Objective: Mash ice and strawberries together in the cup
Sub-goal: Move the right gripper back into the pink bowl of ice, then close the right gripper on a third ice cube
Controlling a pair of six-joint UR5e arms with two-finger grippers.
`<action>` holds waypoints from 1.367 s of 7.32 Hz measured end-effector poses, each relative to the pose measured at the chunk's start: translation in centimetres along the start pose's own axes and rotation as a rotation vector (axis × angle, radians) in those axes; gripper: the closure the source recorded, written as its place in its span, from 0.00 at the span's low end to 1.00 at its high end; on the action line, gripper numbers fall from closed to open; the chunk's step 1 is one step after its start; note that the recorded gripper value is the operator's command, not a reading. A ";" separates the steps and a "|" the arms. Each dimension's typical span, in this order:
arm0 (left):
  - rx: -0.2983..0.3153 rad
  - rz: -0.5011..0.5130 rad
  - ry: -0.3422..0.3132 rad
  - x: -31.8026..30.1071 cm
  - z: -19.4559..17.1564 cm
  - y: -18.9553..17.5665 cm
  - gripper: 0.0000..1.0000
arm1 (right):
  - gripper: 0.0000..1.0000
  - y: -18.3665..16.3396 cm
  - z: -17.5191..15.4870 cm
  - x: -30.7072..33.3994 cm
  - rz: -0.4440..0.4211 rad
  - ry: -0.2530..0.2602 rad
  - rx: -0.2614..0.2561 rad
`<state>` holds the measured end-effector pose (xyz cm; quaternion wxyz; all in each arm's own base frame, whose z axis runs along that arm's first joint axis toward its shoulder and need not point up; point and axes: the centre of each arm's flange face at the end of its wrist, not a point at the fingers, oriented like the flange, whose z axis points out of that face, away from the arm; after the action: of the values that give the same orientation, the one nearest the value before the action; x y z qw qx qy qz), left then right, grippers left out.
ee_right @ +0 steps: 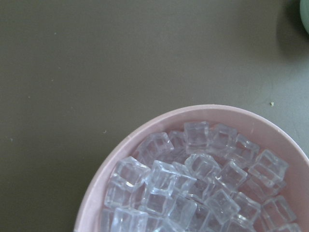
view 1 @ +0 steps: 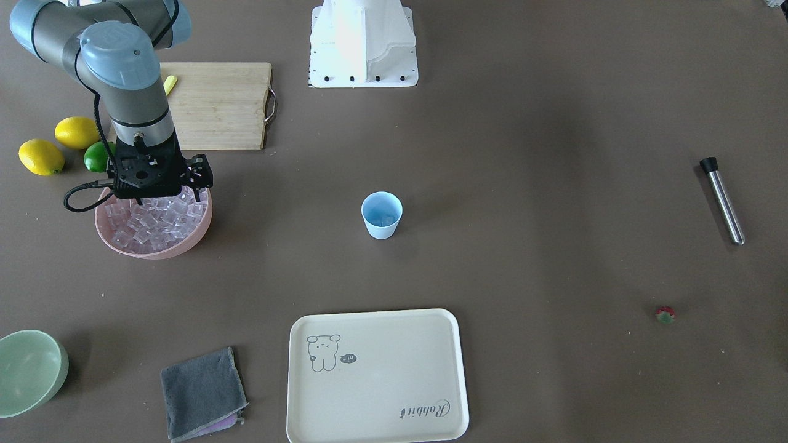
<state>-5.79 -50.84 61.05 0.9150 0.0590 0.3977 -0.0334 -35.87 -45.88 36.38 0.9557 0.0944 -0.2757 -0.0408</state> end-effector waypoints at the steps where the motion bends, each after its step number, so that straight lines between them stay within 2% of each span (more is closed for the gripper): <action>1: 0.002 0.002 0.000 0.1 -0.1 0.0 0.01 | 0.07 0.0 0.6 0.5 0.004 0.016 -0.002; 4: 0.003 0.002 0.000 0.2 -0.1 0.0 0.01 | 0.21 -0.4 1.6 1.4 0.008 0.051 -0.001; 6: 0.002 0.000 0.000 0.1 -0.1 0.1 0.01 | 0.20 -0.6 2.0 1.6 -0.003 0.075 0.008; 10: -0.001 0.000 0.000 -0.1 0.1 0.2 0.01 | 0.21 -0.3 2.7 0.0 -0.018 0.072 0.002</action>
<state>-5.79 -50.67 61.16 0.9150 0.0587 0.3977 -0.0333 -37.28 -46.63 38.57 0.9645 0.0994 -0.2403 -0.0457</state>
